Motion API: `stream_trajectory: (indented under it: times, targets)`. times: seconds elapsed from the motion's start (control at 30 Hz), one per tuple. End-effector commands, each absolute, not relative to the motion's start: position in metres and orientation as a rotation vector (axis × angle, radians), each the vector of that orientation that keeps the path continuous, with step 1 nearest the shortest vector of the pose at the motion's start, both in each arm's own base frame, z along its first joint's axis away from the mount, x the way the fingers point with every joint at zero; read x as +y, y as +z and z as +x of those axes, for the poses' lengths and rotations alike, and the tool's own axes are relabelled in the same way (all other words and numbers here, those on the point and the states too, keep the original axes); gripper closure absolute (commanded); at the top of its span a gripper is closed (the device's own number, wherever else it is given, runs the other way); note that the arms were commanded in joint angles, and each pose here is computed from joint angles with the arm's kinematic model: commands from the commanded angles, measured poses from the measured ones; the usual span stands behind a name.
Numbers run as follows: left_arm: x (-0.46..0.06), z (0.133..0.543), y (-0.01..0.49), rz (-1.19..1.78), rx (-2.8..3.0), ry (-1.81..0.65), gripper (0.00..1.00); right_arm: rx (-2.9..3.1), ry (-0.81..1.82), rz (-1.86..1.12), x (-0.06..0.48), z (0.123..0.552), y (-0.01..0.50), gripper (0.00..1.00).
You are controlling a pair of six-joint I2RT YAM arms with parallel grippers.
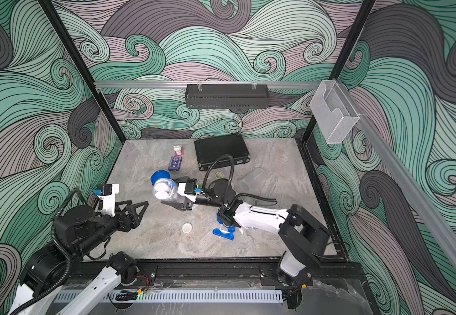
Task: Take out toiletry kits
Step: 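Pour the toiletry kits out of the container.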
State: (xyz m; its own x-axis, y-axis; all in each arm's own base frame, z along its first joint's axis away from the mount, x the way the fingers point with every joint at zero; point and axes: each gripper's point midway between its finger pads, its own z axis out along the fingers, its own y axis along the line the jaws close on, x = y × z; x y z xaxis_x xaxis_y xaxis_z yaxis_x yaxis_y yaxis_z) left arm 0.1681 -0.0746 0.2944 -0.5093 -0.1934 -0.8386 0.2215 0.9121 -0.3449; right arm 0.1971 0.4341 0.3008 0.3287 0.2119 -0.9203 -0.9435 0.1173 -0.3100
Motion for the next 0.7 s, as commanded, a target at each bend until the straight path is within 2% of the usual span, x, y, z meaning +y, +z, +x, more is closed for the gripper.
stream_trajectory:
  times: [0.0,0.13,0.23,0.27,0.4,0.47,0.57,0.67]
  targets:
    - [-0.063,0.170,0.281,-0.022,2.073,-0.432,0.24,0.930,1.104,-1.047,0.435,0.209,0.275,0.48]
    - [-0.064,0.168,0.281,-0.014,2.056,-0.442,0.24,0.777,1.005,-1.213,0.454,0.179,0.365,0.45]
    - [-0.063,0.170,0.278,-0.011,2.064,-0.429,0.24,0.762,1.009,-1.180,0.443,0.176,0.383,0.43]
    - [-0.064,0.170,0.277,-0.011,2.068,-0.429,0.24,0.795,1.007,-1.163,0.441,0.180,0.370,0.42]
    - [-0.062,0.169,0.280,-0.014,2.048,-0.431,0.24,1.043,1.018,-1.225,0.442,0.191,0.230,0.42]
    - [-0.063,0.168,0.279,-0.009,2.049,-0.434,0.24,1.054,1.049,-1.162,0.437,0.195,0.222,0.43]
    - [-0.064,0.168,0.280,-0.002,2.049,-0.442,0.24,1.000,1.031,-1.193,0.447,0.196,0.284,0.45]
    - [-0.063,0.167,0.280,-0.006,2.047,-0.440,0.23,0.793,0.993,-1.226,0.441,0.168,0.387,0.42]
